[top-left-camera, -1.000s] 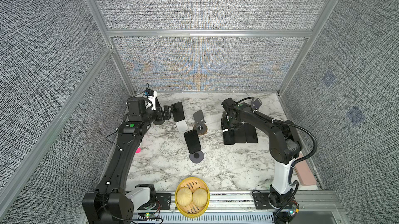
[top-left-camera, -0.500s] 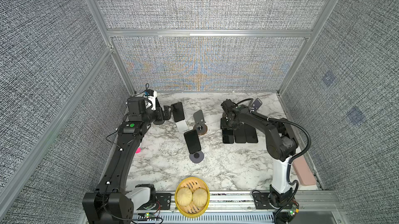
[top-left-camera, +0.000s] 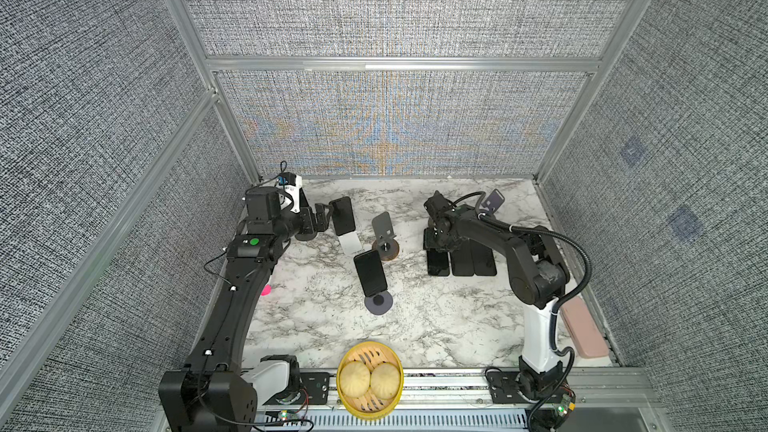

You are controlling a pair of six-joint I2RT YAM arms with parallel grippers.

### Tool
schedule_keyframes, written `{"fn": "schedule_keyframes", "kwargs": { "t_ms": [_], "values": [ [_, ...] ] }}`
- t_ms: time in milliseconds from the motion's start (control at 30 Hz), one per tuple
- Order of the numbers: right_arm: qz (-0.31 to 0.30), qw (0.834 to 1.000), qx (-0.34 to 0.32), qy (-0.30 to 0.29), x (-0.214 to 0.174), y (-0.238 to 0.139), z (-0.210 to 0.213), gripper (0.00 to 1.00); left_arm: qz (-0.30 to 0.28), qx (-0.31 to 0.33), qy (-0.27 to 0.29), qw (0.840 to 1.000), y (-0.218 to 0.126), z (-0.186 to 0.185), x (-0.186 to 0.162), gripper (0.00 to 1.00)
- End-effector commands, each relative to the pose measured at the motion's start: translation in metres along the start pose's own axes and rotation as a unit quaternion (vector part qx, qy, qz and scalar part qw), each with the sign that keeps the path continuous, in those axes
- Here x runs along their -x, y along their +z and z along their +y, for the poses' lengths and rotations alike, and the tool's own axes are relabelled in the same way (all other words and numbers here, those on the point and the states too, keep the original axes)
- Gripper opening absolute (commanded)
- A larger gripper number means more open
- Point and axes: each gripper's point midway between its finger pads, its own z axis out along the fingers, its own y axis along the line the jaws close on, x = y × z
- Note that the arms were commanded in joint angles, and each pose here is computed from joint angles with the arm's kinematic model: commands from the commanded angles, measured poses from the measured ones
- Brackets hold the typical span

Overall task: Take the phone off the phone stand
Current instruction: 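Lower the phone flat beside the lying phones with the right gripper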

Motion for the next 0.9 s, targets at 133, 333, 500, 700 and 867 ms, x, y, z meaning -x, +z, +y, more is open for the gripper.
{"fn": "schedule_keyframes", "kwargs": {
  "t_ms": [133, 333, 500, 700, 867],
  "values": [
    [-0.014, 1.0, -0.002, 0.005, 0.0059, 0.0028, 0.0027, 0.63, -0.005, -0.002, 0.006, 1.0, -0.0004, -0.0007, 0.0037, 0.98],
    [-0.014, 1.0, -0.006, 0.004, 0.0056, 0.0034, 0.0018, 0.65, -0.004, 0.002, 0.007, 1.0, 0.0001, 0.0009, 0.0027, 0.98],
    [-0.017, 1.0, -0.009, 0.003, 0.0062, 0.0003, 0.0005, 0.71, -0.002, 0.001, 0.006, 1.0, 0.0011, 0.0007, 0.0019, 0.98],
    [-0.017, 1.0, -0.009, 0.0, 0.0056, -0.0004, 0.0022, 0.74, -0.004, 0.002, 0.006, 1.0, 0.0003, 0.0011, 0.0026, 0.98],
    [-0.015, 1.0, -0.01, -0.001, 0.0046, 0.0006, 0.0034, 0.76, -0.003, 0.002, 0.007, 1.0, 0.0006, 0.0014, 0.0024, 0.98]
  ]
}}
